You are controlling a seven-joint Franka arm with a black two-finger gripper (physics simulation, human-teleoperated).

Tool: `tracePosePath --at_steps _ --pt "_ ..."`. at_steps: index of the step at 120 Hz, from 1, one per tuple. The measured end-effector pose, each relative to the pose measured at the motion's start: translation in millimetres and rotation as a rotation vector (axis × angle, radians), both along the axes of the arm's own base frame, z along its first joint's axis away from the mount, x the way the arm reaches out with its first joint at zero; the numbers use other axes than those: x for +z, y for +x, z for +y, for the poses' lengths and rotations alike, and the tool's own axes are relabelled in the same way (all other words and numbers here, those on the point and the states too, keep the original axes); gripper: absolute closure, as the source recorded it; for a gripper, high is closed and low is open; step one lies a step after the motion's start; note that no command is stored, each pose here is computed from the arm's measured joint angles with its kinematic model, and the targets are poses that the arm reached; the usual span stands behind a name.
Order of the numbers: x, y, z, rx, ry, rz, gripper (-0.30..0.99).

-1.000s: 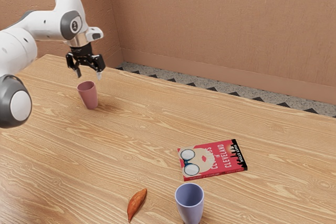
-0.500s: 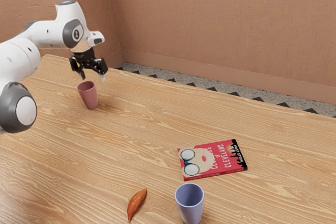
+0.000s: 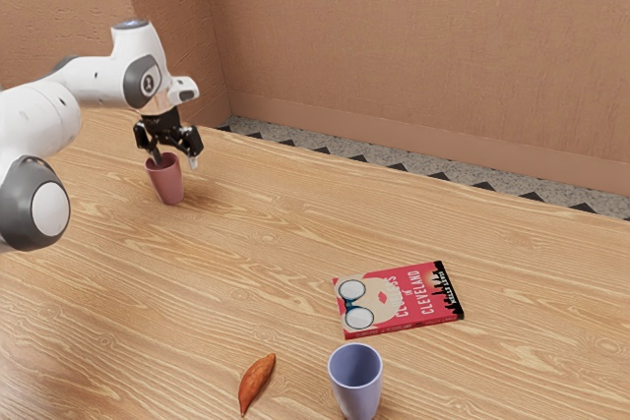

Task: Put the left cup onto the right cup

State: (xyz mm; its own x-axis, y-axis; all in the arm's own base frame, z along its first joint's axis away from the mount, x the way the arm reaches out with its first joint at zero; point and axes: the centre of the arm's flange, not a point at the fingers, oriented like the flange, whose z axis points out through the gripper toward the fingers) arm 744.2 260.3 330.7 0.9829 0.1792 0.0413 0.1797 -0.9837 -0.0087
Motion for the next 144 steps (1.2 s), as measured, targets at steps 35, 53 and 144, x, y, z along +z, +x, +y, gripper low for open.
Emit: tracePosePath --at_steps 35,53,144 --pt "-18.7 1.0 0.5 -0.008 0.013 0.004 0.24" --pt "-22.0 1.2 1.8 -0.015 0.032 0.001 0.55" --pt "27.1 -8.2 -30.7 -0.069 0.083 -0.006 0.78"
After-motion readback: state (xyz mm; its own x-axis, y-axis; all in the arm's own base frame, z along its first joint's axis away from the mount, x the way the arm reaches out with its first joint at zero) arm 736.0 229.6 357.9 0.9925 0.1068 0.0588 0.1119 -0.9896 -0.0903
